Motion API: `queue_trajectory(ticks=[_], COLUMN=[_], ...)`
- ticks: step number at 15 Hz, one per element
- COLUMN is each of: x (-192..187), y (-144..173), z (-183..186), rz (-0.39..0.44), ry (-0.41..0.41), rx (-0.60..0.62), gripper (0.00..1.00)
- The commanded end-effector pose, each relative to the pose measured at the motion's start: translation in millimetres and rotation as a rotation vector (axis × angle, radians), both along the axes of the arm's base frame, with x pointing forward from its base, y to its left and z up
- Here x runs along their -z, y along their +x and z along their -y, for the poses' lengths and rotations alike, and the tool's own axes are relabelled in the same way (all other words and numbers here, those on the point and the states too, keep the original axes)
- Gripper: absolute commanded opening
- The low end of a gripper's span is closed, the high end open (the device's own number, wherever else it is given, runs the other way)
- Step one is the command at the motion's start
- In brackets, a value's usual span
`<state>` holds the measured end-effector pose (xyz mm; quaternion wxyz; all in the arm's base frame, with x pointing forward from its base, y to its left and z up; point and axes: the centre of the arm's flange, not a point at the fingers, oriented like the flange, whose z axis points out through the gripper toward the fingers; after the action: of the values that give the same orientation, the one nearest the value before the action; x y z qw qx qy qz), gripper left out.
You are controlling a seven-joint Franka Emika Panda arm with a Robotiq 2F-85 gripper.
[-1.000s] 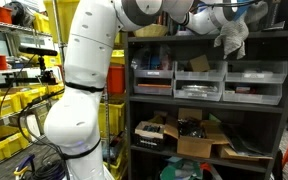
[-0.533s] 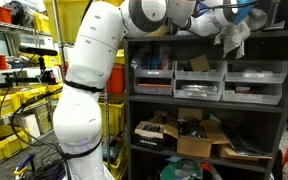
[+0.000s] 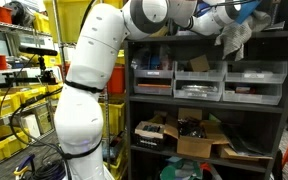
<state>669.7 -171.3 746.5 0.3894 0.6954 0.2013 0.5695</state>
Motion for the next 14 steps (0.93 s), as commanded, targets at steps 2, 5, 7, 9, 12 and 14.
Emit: queue_trajectory(ticks=[2, 5, 7, 9, 12, 14], x=[-4.7, -5.8, -6.7, -6.6, -7.8, -6.9], y=[-1.7, -4.7, -6.4, -7.3, -9.4, -10.0], z=[-2.2, -2.3, -2.0, -1.3, -0.3, 0.9], rz=[-0.007, -0.039, -0.065, -0.081, -0.103, -0.114], ry=[-0.034, -0.062, -0.08, -0.104, -0.126, -0.14], rx=[0.033, 0.056, 0.075, 0.094, 0.108, 0.112], gripper=[0.73, 0.95, 1.0, 1.0, 1.0, 1.0])
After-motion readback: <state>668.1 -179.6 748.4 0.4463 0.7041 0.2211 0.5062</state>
